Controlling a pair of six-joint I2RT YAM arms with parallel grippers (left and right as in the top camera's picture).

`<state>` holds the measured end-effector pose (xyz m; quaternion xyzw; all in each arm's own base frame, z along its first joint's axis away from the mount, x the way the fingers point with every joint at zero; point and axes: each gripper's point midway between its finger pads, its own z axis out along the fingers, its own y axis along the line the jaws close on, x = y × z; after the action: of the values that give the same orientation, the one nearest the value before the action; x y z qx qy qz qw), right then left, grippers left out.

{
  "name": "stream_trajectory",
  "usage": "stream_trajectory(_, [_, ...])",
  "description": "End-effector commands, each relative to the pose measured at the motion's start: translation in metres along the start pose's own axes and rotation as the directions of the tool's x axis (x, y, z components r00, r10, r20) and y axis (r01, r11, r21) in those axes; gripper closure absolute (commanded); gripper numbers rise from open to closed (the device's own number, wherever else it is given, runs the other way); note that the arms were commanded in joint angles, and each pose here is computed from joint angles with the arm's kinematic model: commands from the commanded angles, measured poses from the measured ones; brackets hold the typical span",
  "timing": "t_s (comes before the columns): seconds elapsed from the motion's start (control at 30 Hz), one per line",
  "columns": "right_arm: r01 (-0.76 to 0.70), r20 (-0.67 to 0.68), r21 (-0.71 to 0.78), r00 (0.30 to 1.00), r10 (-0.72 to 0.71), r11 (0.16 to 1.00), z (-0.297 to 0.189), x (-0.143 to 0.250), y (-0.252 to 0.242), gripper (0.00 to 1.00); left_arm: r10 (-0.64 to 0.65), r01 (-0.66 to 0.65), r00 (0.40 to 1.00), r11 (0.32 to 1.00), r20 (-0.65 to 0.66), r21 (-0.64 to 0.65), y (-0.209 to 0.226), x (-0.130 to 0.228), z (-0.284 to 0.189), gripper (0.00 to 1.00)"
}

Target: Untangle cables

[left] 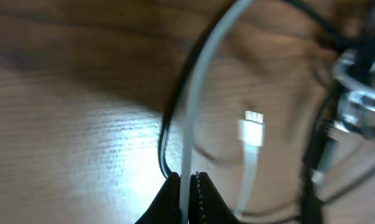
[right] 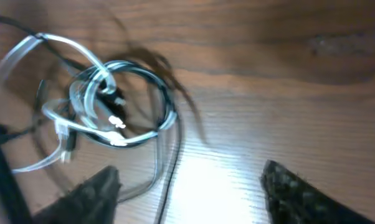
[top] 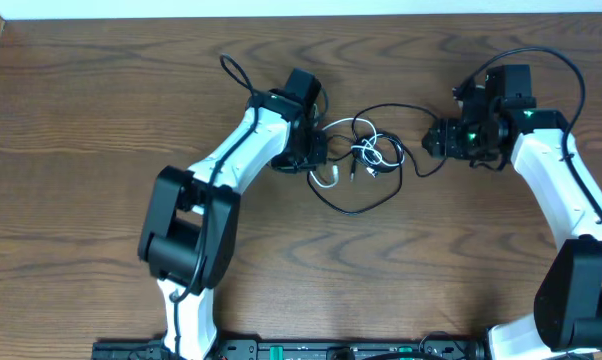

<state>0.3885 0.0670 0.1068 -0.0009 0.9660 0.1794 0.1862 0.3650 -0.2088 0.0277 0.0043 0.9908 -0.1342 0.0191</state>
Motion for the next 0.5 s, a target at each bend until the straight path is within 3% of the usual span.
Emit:
stream_trajectory(0.0, [0.113, 0.092, -0.178, 0.991, -0.098, 0.977, -0.023, -0.03, 0.041, 0.23, -0.086, 0.085, 0.996, 0.996, -0.026, -0.033, 0.011, 0.003, 0.014, 0.92])
stream_trajectory(0.23, [0.192, 0.287, -0.185, 0.949, -0.134, 0.964, -0.058, -0.089, 0.066, 0.24, -0.107, 0.106, 0.994, 0.994, -0.035, -0.039, 0.012, 0.004, 0.02, 0.93])
stream_trajectory(0.47, [0.25, 0.356, -0.214, 0.92, -0.163, 0.944, -0.063, -0.103, 0.086, 0.26, -0.06, 0.06, 0.998, 0.998, -0.003, -0.019, 0.007, 0.0, 0.006, 0.93])
